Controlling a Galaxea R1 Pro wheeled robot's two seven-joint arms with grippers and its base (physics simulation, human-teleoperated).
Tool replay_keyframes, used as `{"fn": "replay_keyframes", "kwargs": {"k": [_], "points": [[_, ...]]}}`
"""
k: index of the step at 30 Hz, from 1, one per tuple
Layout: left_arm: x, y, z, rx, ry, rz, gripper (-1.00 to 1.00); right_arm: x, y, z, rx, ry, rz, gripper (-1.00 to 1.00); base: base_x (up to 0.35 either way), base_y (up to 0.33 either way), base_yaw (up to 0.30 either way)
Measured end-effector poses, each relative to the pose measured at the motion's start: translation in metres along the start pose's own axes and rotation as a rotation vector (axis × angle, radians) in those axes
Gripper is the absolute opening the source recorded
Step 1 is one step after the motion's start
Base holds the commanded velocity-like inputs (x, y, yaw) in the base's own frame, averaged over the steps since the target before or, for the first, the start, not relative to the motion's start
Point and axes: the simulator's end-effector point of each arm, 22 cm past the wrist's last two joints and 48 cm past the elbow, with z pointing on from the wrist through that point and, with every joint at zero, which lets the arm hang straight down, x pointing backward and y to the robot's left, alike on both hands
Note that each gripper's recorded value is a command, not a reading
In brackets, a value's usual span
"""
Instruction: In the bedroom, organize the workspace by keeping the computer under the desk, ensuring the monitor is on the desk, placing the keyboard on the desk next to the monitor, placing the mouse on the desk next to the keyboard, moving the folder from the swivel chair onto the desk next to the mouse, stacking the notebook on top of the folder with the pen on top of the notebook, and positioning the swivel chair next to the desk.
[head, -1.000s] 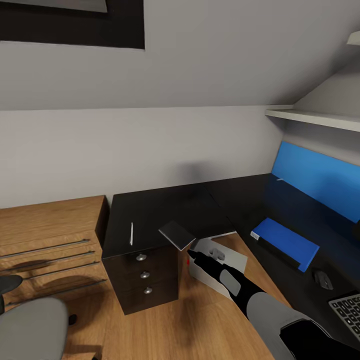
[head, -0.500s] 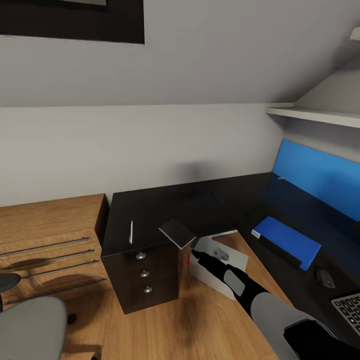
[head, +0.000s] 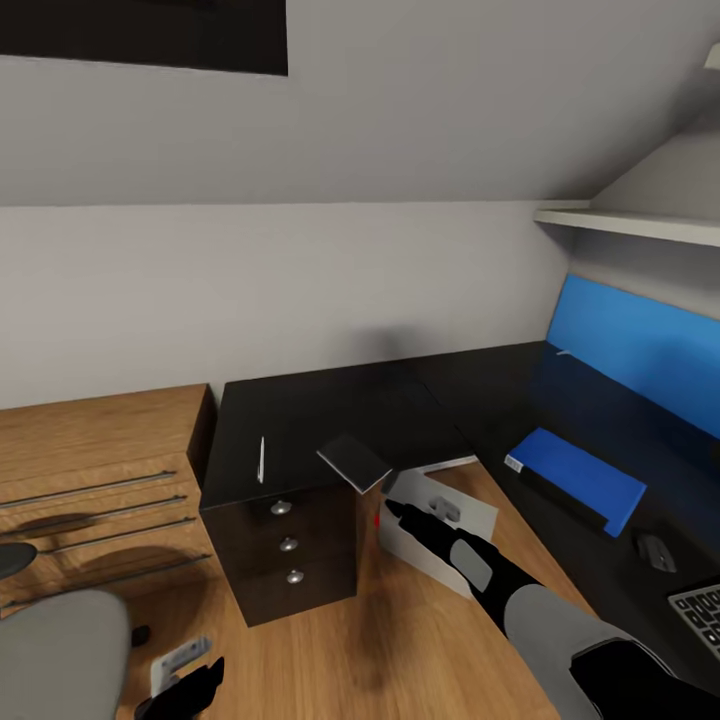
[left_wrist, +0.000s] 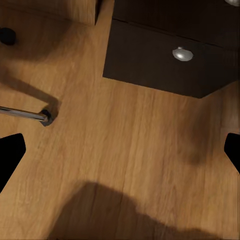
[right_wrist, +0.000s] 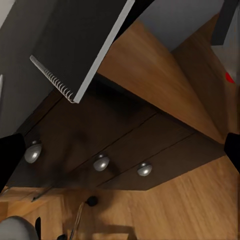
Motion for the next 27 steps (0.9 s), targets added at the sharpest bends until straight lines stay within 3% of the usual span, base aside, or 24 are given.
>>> {"fn": "replay_keyframes", "kwargs": {"k": [10,16,27], "points": [[0.008,0.003,0.012,-0.002,0.005,-0.008,1.00,-0.002,-0.015,0.005,-0.005,-0.023,0.037,1.00,0.000,0.000,0.000],[0.034,0.012,0.023,-0.019,0.048,-0.006,1.00,0.002,0.000,0.008,-0.112,-0.025,0.033,1.00,0.000,0.000,0.000],[0.050,0.016,0.037,-0.022,0.059,-0.003,1.00,0.016,-0.006,0.010,-0.191,-0.013,0.037,1.00,0.000,0.000,0.000]]}}
